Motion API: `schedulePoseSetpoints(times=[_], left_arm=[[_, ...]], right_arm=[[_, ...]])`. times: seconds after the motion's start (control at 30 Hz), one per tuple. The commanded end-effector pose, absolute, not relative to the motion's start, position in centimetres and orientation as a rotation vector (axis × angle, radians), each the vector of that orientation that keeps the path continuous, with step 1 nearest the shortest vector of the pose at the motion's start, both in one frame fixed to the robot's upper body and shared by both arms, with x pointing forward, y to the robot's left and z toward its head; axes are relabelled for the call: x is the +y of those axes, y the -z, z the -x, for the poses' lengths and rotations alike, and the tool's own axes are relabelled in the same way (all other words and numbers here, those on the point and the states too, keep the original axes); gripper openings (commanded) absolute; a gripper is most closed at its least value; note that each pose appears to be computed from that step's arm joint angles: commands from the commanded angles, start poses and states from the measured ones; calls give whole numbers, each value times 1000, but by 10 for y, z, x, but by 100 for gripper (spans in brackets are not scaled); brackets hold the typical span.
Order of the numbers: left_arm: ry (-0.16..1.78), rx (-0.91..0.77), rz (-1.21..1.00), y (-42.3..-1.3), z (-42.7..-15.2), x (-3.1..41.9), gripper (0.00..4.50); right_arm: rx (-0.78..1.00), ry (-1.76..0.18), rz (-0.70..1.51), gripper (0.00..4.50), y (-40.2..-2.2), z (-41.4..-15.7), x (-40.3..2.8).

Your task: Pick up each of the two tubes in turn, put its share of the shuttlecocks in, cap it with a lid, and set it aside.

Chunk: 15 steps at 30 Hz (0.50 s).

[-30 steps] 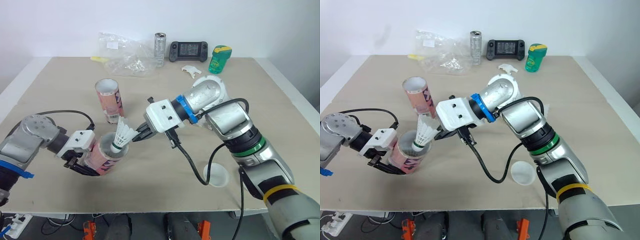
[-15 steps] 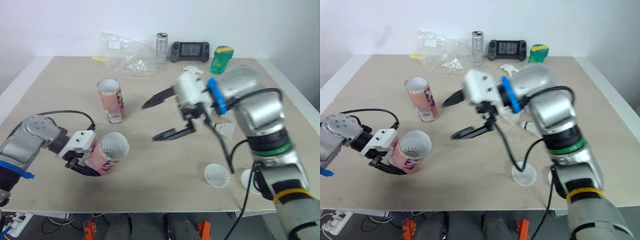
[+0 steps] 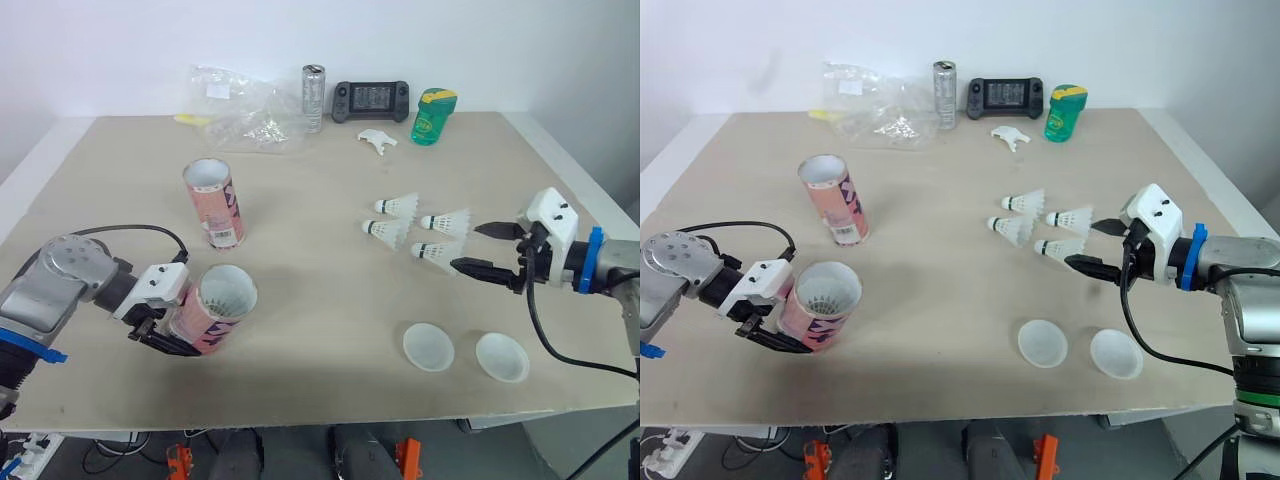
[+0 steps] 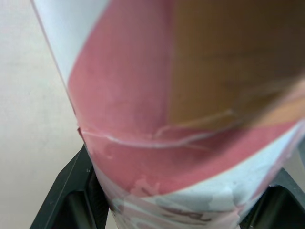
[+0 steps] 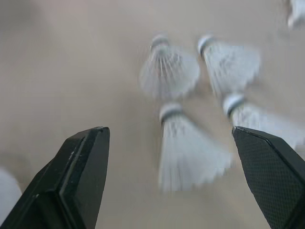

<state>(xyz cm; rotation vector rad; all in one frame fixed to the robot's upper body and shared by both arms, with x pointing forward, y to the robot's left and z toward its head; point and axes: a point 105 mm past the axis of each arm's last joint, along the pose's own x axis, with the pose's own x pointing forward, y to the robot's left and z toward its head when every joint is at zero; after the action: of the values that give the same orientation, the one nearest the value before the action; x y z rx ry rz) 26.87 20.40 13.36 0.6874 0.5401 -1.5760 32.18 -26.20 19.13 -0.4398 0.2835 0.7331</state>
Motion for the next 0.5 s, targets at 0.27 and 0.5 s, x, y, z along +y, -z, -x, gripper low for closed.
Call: schedulePoseSetpoints(times=[0.27,0.5], left_arm=[[1547,505,-725,-141,-272,207,284],[1543,501,-731,-142,-273,207,284]], right_arm=[[307,-701,302,440,-169,-340,-269],[317,-747,269,416,-160,-352,-254]])
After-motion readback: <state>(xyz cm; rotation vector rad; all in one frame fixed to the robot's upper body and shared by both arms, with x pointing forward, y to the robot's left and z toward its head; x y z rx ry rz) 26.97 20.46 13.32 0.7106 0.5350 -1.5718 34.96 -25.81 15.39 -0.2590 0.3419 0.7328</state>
